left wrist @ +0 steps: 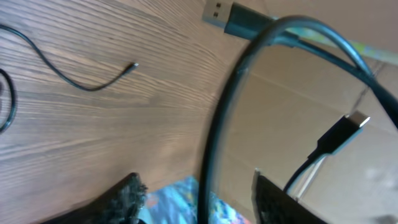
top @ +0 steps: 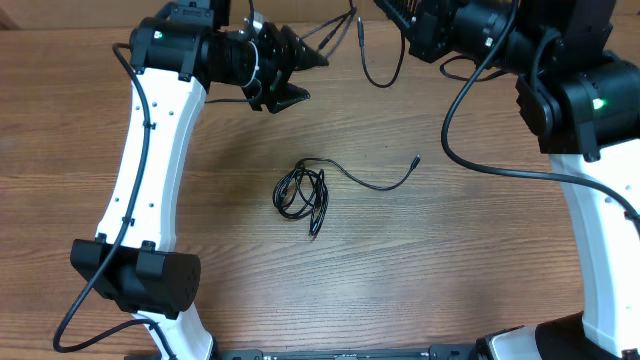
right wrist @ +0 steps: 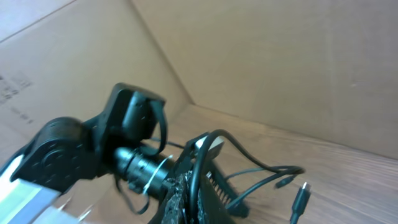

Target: Untangle cables

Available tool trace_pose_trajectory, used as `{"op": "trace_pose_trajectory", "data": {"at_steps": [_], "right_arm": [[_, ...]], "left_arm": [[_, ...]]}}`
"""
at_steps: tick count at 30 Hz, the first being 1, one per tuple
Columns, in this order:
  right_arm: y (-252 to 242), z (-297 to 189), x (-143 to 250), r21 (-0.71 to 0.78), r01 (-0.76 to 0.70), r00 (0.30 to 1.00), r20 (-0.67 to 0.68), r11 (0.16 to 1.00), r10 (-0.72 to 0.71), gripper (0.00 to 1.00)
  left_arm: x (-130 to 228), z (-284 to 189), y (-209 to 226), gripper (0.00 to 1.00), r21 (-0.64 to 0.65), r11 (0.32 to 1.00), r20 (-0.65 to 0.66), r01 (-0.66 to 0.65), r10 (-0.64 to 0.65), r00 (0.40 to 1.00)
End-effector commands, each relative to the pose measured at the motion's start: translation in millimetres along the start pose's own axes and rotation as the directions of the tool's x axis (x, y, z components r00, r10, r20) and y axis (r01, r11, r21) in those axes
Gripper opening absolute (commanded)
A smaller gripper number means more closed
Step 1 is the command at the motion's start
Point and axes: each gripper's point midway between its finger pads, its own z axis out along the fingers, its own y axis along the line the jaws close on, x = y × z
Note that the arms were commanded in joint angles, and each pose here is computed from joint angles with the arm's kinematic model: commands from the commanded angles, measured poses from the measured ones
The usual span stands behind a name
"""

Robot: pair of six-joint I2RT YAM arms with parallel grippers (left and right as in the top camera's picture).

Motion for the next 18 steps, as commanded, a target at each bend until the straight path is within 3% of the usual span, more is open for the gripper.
{"op": "trace_pose_trajectory", "data": {"at_steps": [1, 4, 7, 11, 14, 18], "right_arm": [[-11, 0, -8, 0.073, 0.017, 0.999, 0.038, 0.997, -0.020, 0.04], [-14, 0, -11, 0.095, 0.019, 0.998, 0.052, 0.995, -0.024, 0.04], [-31, -3, -12, 0.189, 0.000, 0.998, 0.068, 0.982, -0.014, 0.04], [-55, -9, -10, 0.316, -0.026, 0.997, 0.076, 0.948, 0.002, 0.04], [-73, -15, -8, 0.418, -0.041, 0.997, 0.083, 0.908, 0.007, 0.04], [-109, -30, -3, 0.598, -0.062, 0.995, 0.095, 0.799, 0.006, 0.04]], "left_arm": [[-7, -10, 4, 0.44, -0.048, 0.998, 0.088, -0.049, 0.053, 0.995], [-24, -14, 22, 0.36, -0.155, 0.984, 0.180, -0.083, 0.110, 0.977], [-42, -24, 47, 0.34, -0.290, 0.956, 0.288, -0.034, 0.122, 0.950], [-56, -40, 73, 0.19, -0.426, 0.905, 0.375, 0.021, 0.155, 0.914], [-67, -52, 84, 0.06, -0.514, 0.858, 0.409, 0.009, 0.235, 0.882], [-82, -73, 98, 0.04, -0.611, 0.791, 0.452, 0.030, 0.318, 0.834]]}}
